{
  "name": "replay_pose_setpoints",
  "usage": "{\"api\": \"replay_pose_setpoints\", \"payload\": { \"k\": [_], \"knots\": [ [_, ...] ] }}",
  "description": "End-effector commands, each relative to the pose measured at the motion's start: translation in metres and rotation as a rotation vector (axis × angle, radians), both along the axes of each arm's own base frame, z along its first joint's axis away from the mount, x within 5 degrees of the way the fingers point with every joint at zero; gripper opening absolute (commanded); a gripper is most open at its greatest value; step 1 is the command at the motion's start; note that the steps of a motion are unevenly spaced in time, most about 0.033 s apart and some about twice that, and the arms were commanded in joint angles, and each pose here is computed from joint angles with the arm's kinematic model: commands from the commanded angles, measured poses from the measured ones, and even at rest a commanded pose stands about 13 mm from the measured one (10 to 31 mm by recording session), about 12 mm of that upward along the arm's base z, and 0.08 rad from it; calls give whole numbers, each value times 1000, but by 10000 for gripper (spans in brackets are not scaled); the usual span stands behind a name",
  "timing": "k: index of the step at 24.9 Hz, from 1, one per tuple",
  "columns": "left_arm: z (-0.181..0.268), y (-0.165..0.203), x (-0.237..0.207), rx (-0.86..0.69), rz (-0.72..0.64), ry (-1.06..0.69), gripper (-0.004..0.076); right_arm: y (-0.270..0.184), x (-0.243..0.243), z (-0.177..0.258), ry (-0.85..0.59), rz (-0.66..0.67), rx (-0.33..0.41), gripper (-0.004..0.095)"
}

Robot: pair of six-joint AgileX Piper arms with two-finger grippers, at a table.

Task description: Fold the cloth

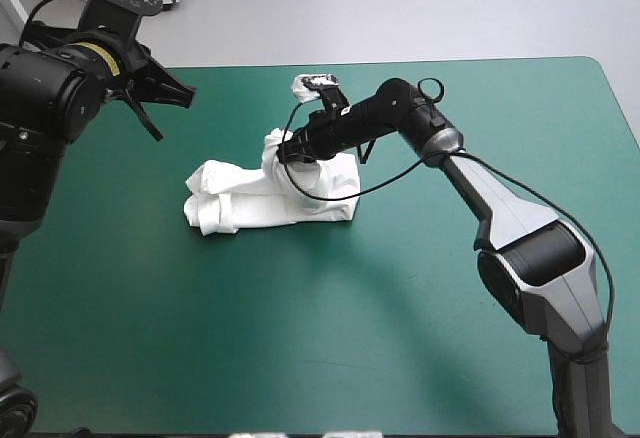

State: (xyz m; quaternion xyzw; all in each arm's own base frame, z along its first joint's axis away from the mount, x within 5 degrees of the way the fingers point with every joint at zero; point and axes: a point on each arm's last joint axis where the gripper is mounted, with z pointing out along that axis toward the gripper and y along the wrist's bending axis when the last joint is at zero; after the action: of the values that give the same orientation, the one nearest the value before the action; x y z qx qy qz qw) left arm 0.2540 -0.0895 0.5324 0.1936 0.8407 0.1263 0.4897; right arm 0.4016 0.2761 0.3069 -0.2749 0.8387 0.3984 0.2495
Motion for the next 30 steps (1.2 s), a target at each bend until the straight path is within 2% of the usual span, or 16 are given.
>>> {"api": "replay_pose_setpoints", "payload": {
  "k": [1, 12, 14, 15, 16, 17, 18, 20, 22, 25, 28, 30],
  "knots": [
    [20, 18, -19, 16, 76, -79, -9, 6, -7, 34, -57, 0, 127, -13],
    [19, 15, -23, -27, 47, -55, -9, 42, -2, -3, -50, 57, 120, 7],
    [20, 16, -25, -30, 46, -59, -9, 45, -2, -3, -72, 90, 126, 81],
    [21, 18, -27, -33, 46, -64, -9, 46, -2, 3, -98, 100, 143, 199],
    [22, 19, -29, -35, 46, -69, -9, 46, -2, 5, -106, 100, 147, 251],
    [24, 20, -32, -38, 46, -74, -9, 46, -2, 13, -129, 101, 160, 386],
    [23, 20, -32, -37, 46, -72, -9, 46, -2, 17, -136, 102, 166, 445],
    [20, 21, -34, -32, 46, -63, -9, 46, -4, 23, -141, 120, 170, 521],
    [16, 22, -35, -22, 47, -48, -9, 43, -5, 28, -132, 133, 163, 528],
    [8, 24, -39, -7, 48, -23, -9, 26, 2, 32, -125, 110, 99, 528],
    [8, 35, -50, 25, 81, -41, -9, -24, 15, 47, -147, 16, -49, 528],
    [10, 39, -57, 17, 92, -54, -9, -61, 17, 64, -166, -77, -98, 528]
  ]
}}
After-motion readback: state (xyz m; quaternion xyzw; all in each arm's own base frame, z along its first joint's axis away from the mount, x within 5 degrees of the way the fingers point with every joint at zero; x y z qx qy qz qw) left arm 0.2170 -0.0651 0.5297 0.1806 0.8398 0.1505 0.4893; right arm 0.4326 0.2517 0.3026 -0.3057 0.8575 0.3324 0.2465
